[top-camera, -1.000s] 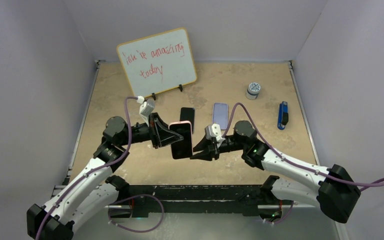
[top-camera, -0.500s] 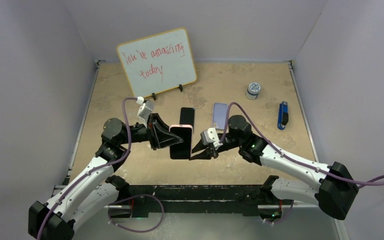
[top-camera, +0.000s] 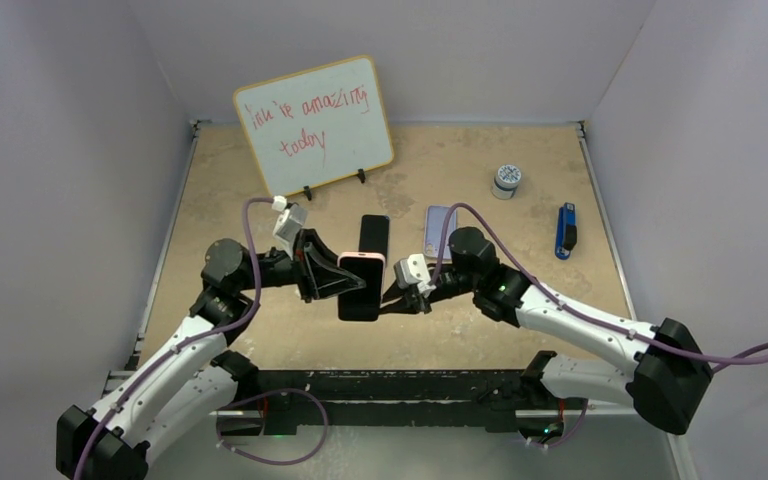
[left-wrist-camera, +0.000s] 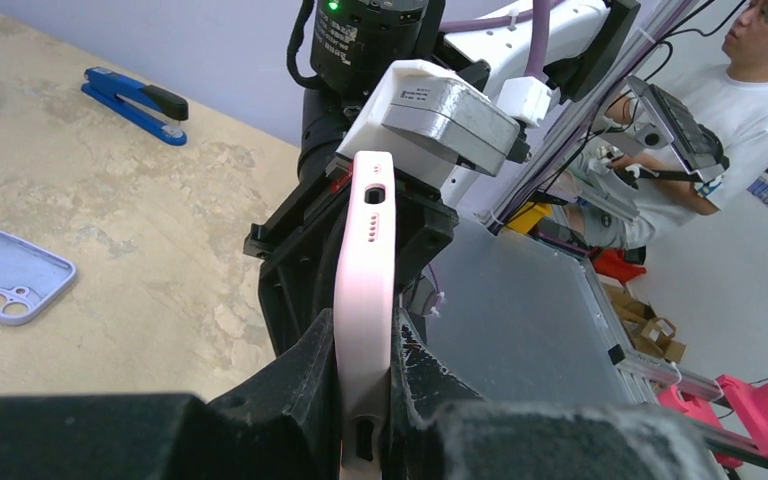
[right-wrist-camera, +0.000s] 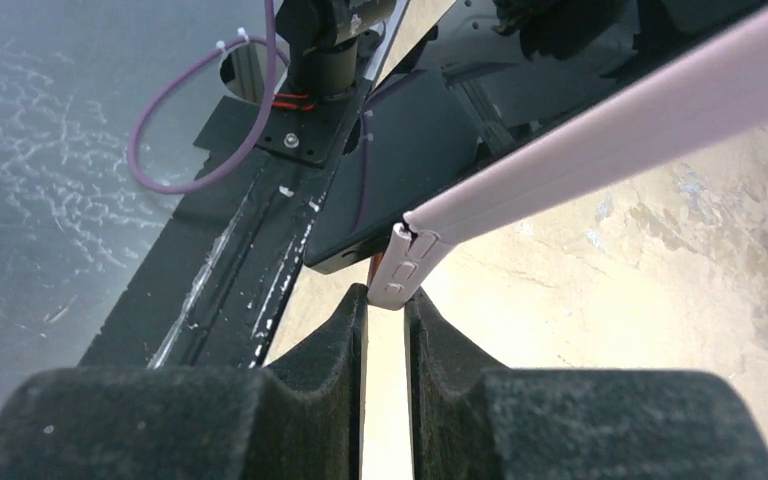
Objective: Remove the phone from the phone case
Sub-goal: Remove the phone case from the phone.
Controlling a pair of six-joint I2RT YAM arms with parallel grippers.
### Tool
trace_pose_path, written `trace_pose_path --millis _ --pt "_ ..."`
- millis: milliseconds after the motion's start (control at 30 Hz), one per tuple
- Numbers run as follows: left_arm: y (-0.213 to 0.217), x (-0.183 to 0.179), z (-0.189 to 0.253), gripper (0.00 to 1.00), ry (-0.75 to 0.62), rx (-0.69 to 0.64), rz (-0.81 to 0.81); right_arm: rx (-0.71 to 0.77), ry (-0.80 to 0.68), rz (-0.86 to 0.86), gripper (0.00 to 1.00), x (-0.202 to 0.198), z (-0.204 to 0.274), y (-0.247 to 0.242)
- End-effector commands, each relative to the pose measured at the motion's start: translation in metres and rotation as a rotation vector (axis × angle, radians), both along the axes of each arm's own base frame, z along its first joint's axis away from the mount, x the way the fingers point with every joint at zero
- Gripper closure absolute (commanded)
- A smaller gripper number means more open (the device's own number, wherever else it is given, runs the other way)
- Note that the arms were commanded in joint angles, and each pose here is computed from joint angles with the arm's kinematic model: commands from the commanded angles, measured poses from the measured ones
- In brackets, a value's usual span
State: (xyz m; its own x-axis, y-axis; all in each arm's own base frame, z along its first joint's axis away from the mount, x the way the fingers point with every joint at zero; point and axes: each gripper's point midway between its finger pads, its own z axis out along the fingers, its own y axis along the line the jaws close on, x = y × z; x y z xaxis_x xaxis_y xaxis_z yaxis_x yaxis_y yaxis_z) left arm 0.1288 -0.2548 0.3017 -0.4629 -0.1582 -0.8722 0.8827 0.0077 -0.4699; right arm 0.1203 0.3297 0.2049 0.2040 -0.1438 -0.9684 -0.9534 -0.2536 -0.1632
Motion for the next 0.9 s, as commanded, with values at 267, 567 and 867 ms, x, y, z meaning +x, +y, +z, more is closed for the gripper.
trace_pose_path --millis 267,567,867 --pt "-0.002 -0.009 -0.019 1.0 0.093 -0.044 -0.042 0.283 0.168 -0.249 0.84 0.029 0.064 0.007" --pt "-0.003 -0.005 -0.037 1.0 0.18 -0.08 -0.022 0.377 0.304 -0.313 0.78 0.04 0.074 0.011" --pt "-0.007 0.014 -0.062 1.0 0.273 -0.054 0.05 0.403 0.38 -0.252 0.76 0.033 0.077 0.017"
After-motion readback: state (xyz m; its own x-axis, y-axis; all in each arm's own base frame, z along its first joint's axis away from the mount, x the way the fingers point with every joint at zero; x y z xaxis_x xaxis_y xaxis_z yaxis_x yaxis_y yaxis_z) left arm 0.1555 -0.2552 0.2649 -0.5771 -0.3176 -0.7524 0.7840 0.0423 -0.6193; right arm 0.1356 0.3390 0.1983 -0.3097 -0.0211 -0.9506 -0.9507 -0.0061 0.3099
